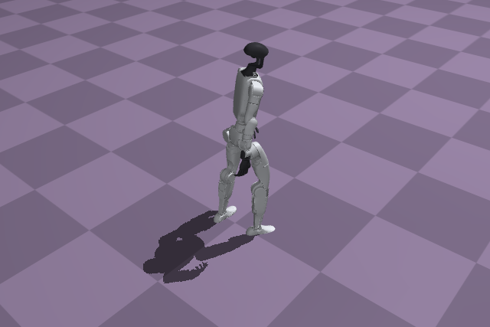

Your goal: Walk

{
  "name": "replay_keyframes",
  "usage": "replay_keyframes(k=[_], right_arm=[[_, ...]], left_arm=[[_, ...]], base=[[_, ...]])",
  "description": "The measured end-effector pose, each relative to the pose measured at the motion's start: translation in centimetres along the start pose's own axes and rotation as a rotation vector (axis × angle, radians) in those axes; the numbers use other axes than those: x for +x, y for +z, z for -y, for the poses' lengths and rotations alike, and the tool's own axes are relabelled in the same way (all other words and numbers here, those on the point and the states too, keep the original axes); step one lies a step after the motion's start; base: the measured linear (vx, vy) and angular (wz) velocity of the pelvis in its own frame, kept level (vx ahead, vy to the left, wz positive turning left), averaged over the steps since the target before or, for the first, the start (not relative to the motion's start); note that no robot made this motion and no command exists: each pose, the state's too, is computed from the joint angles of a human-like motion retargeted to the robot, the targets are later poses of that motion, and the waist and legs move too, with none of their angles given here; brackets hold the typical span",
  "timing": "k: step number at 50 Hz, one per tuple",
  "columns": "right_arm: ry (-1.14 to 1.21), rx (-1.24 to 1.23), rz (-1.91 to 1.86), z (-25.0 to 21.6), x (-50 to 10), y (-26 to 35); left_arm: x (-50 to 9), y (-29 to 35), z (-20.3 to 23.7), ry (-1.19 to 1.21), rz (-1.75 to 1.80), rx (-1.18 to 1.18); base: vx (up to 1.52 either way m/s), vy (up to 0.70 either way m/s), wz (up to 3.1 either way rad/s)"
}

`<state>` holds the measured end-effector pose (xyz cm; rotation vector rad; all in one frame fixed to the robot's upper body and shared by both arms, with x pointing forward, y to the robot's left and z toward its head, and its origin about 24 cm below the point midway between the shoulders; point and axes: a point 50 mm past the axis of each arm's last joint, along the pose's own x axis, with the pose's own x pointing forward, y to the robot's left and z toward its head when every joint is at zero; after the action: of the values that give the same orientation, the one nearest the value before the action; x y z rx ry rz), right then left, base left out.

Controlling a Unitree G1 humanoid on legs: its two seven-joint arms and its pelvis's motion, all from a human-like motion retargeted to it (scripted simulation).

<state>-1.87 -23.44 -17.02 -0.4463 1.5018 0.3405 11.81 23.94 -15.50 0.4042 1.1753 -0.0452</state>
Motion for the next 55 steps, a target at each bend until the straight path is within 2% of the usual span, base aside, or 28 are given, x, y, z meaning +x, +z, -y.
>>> replay_keyframes(k=[6, 13, 20, 28, 37, 42, 47, 55], right_arm=[[0.02, 0.024, -0.049, -0.2, -0.2, -1.1], [0.033, 0.023, -0.064, -0.4, -0.2, -1.2], [0.012, -0.037, 0.089, 0.1, 0.5, 4.7], [-0.102, -0.261, 0.317, 3.4, -0.4, 14.1], [-0.146, -0.209, 0.572, 3.7, -2.3, 20.4], [-0.11, -0.17, 0.585, 2.5, -2.0, 19.8], [-0.069, -0.179, 0.462, 1.7, -0.7, 16.0], [-0.02, -0.164, 0.201, 0.7, 0.5, 8.1]], left_arm=[[0.3, 3.5, -1.5, 0.02, 0.11, -0.002], [0.2, 1.9, 0.9, -0.05, 0.064, 0.009], [-0.3, -1.6, 1.5, -0.052, -0.041, 0.037], [-2.0, -7.9, 2.9, -0.072, -0.202, -0.002], [-5.0, -14.5, 4.7, -0.11, -0.392, -0.01], [-6.9, -17.5, 5.7, -0.144, -0.498, -0.043], [-7.7, -18.5, 5.9, -0.181, -0.573, -0.05], [-4.8, -14.3, 4.2, -0.171, -0.47, 0.021]], base=[[0.64, -0.36, -0.43], [0.83, 0.04, 0.88], [0.63, -0.21, 0.27], [0.58, -0.08, -0.04], [0.61, 0.01, 0.1], [0.71, 0.03, -0.17], [0.73, 0.09, -0.48], [0.62, 0.09, -0.25]])
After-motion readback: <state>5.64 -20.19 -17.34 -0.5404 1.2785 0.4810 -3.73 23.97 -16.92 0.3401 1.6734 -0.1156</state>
